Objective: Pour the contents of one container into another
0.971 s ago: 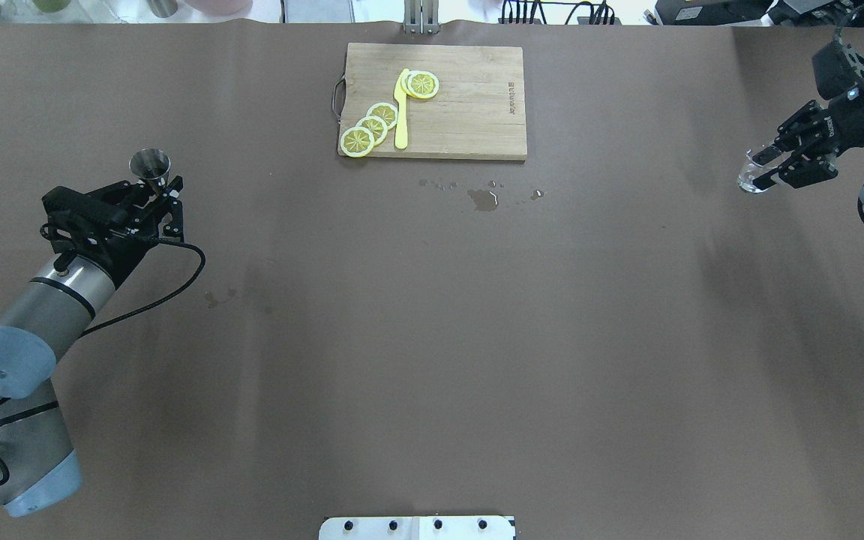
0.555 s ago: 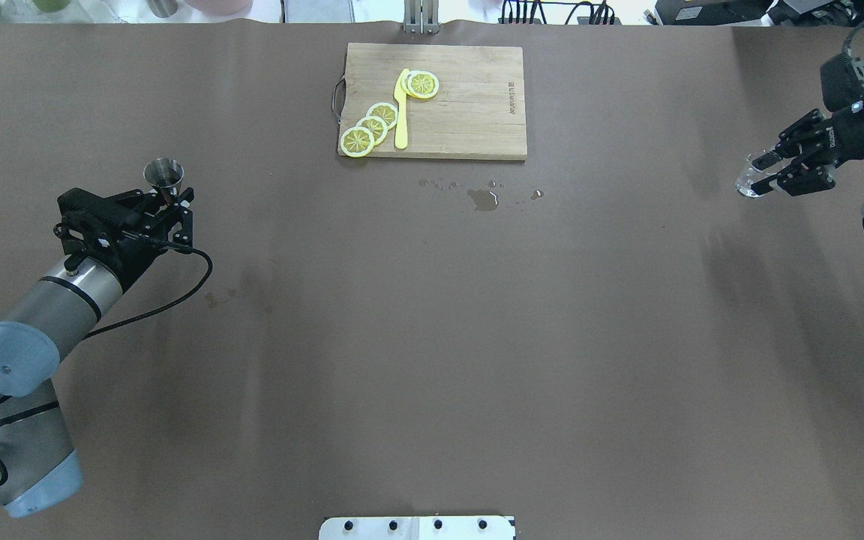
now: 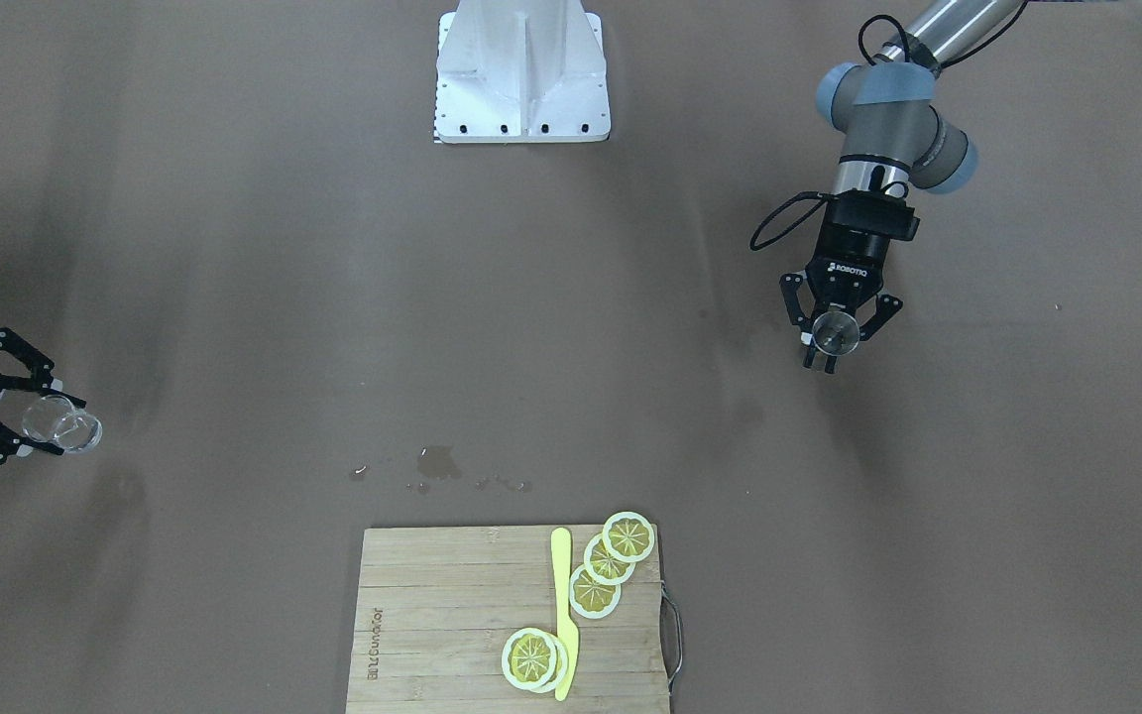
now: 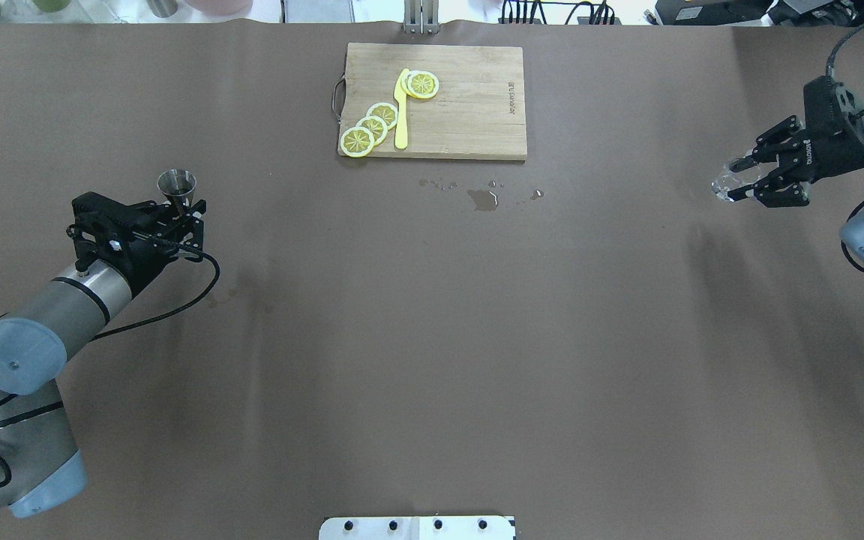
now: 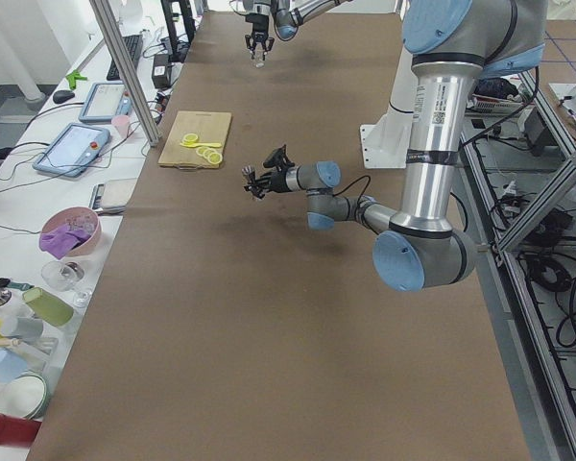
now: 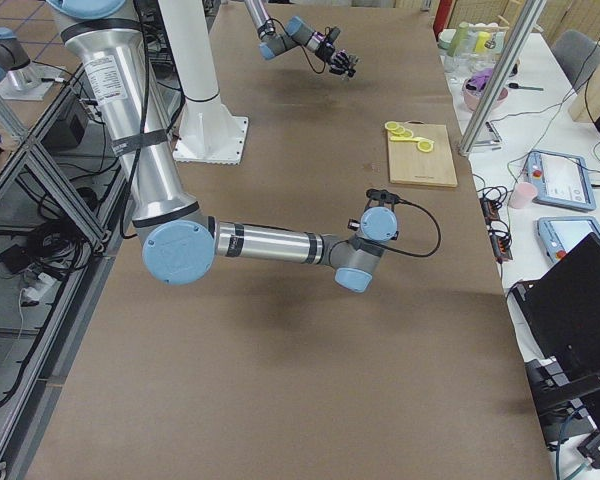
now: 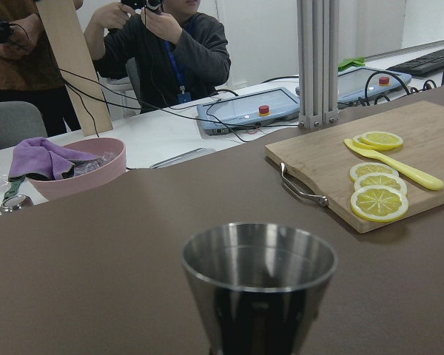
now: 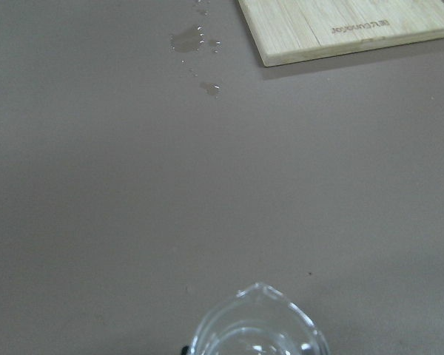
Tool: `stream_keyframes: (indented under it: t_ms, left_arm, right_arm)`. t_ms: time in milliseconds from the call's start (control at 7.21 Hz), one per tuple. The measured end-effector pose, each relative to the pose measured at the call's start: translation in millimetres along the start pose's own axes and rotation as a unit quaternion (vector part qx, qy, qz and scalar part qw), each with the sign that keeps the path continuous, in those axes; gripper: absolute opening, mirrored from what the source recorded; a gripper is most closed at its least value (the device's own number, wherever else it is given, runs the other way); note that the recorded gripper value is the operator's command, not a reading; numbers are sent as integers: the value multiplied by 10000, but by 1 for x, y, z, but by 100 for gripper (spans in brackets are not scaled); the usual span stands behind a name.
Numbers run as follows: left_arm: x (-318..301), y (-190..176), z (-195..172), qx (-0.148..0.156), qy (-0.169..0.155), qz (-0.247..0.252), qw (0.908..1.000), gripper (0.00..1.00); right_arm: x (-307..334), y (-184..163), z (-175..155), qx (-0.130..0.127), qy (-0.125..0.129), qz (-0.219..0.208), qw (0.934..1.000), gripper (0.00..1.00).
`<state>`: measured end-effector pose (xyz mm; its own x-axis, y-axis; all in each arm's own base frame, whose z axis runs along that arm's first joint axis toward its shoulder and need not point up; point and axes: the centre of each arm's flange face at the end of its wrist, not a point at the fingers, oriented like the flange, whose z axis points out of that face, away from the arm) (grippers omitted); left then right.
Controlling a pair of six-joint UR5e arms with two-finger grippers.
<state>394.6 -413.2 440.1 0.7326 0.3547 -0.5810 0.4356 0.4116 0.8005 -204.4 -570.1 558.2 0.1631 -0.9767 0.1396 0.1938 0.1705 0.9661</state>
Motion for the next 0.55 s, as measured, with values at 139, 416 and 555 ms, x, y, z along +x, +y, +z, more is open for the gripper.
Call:
stream_keyframes:
  t_ms: [139,416,555]
  left_arm:
    - [4,0,2,1,28,-44,10000,0]
    - [12,1,10,-5,47,-91,9999,0]
    - [14,3,15,-10,45,-94,9999,0]
  right_arm:
    - [-8,-4,12,75,58,-179,9998,0]
    - [-23,-6,35,123,89,-359,9992,0]
    - [-29,-5,44,108,66,-384,9992,0]
